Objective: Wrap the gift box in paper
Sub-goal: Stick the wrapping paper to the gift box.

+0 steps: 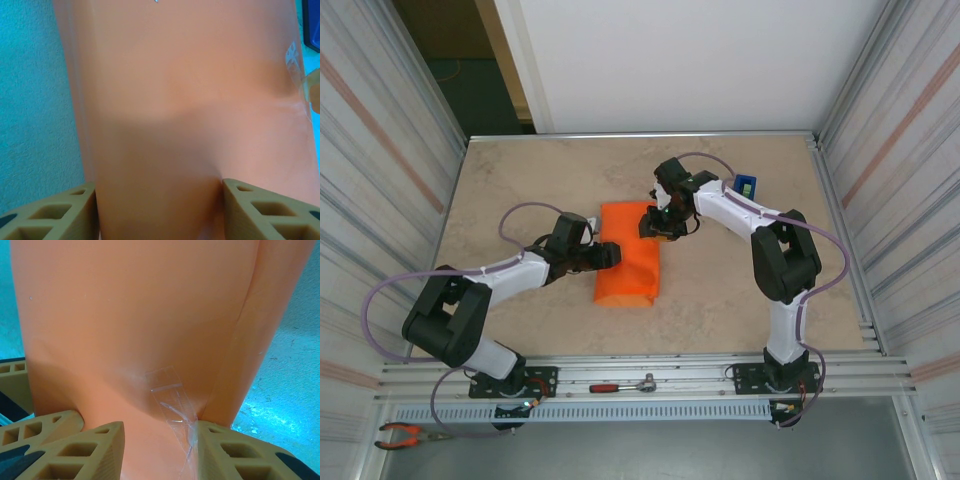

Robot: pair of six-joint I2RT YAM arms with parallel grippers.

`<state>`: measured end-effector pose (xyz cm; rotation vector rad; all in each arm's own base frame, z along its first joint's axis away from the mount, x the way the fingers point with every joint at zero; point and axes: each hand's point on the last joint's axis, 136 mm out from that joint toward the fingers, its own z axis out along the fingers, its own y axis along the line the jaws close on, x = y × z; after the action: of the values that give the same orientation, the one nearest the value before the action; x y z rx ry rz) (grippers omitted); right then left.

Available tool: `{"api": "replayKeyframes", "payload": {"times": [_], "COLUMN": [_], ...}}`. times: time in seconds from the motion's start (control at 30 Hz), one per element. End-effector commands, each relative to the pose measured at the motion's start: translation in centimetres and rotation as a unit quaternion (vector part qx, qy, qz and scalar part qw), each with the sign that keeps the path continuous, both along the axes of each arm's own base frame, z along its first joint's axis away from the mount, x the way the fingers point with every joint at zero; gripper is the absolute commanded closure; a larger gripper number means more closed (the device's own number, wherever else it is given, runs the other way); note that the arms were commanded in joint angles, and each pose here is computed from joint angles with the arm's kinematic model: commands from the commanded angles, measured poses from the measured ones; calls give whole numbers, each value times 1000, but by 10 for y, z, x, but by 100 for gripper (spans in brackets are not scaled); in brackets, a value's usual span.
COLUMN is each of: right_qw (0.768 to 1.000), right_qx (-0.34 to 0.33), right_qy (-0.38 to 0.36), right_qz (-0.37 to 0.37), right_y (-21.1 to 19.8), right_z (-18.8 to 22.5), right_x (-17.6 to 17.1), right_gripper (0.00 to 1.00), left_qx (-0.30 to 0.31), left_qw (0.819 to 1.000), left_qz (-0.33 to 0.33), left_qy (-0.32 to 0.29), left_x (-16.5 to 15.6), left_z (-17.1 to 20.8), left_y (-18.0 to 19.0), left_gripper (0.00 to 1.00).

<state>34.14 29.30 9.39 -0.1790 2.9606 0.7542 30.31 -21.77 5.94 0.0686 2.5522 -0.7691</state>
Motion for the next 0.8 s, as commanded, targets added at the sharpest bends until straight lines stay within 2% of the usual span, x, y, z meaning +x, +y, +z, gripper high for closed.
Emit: {"api": "replayKeyframes", "payload": {"times": [0.0,0.77], "right_qw": [1000,995], "right_qx": [-23,-3], "right_qy": [-13,25], "right_qz": [-8,-95], "right_y": [-11,-23], "right_z": [10,6], "right_x": [2,9], "right_gripper": [60,60], "left_qx": [150,154], "left_qw": [981,980], "left_qz": [11,14], "left_qy": [122,124], "left_x": [-55,-55], "left_z": [-76,-77], "left_y": [53,56], "left_gripper": [43,44]}}
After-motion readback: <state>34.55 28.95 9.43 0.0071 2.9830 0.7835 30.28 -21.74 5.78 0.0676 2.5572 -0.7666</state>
